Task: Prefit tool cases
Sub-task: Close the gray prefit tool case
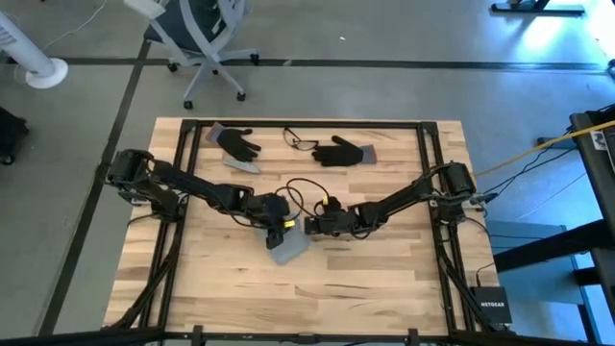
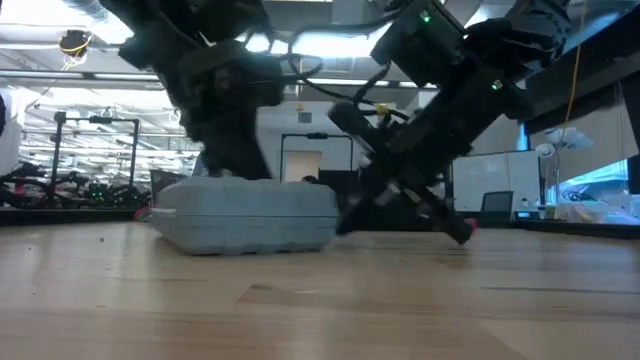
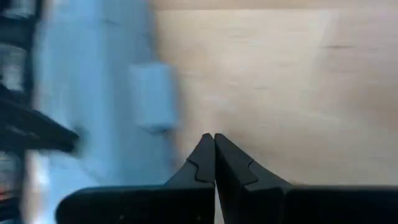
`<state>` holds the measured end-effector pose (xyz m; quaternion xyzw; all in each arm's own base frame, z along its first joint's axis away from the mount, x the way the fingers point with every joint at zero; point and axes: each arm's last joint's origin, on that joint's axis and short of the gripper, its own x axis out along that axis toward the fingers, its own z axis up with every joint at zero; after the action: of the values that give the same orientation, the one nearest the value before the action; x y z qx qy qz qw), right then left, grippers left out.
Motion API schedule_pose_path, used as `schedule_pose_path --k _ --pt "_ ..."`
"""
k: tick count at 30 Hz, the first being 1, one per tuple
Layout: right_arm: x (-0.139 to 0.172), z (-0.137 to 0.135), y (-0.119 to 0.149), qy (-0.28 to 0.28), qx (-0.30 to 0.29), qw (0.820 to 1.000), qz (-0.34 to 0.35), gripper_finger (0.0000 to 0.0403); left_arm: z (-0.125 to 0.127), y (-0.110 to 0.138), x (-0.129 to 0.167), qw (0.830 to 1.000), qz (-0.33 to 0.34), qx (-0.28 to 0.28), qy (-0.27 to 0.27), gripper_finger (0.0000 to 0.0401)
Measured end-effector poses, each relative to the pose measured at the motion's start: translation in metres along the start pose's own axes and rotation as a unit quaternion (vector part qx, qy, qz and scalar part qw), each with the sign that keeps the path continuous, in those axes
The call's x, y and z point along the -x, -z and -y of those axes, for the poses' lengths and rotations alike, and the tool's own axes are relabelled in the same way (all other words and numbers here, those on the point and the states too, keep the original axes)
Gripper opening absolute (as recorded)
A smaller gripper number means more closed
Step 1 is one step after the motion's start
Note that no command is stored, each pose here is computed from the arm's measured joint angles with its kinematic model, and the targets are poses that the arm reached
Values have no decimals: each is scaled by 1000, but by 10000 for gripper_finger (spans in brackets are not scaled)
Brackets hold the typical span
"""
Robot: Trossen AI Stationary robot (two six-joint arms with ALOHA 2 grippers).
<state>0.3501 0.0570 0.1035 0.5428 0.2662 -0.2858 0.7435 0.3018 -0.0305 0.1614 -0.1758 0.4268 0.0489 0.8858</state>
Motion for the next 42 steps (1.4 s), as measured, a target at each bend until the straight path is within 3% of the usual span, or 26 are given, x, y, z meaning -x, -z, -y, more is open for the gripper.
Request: schedule_pose_path --k 5,9,13,19,25,32,38,42 --pt "11 -5 -18 3 47 999 -11 0 -2 10 28 997 -39 26 -65 0" --pt "9 -1 -27 11 62 998 -27 0 0 4 52 996 9 29 -82 0" --pt "9 -3 -31 -1 59 998 -29 0 -4 -2 77 992 49 82 -86 0" --pt "9 -5 -30 -15 78 995 -53 0 -17 34 102 964 -31 172 -201 0" --pt "8 -4 -34 -16 78 995 -57 0 -20 59 92 959 -55 206 -184 0" --pt "8 -5 -35 -23 77 995 -66 0 -37 70 75 958 -33 229 -172 0" --pt "18 -11 -18 -30 96 992 -76 0 -49 60 60 975 7 165 -151 0" --pt "32 -12 -10 -2 114 991 -71 0 -54 45 45 980 40 163 -109 0"
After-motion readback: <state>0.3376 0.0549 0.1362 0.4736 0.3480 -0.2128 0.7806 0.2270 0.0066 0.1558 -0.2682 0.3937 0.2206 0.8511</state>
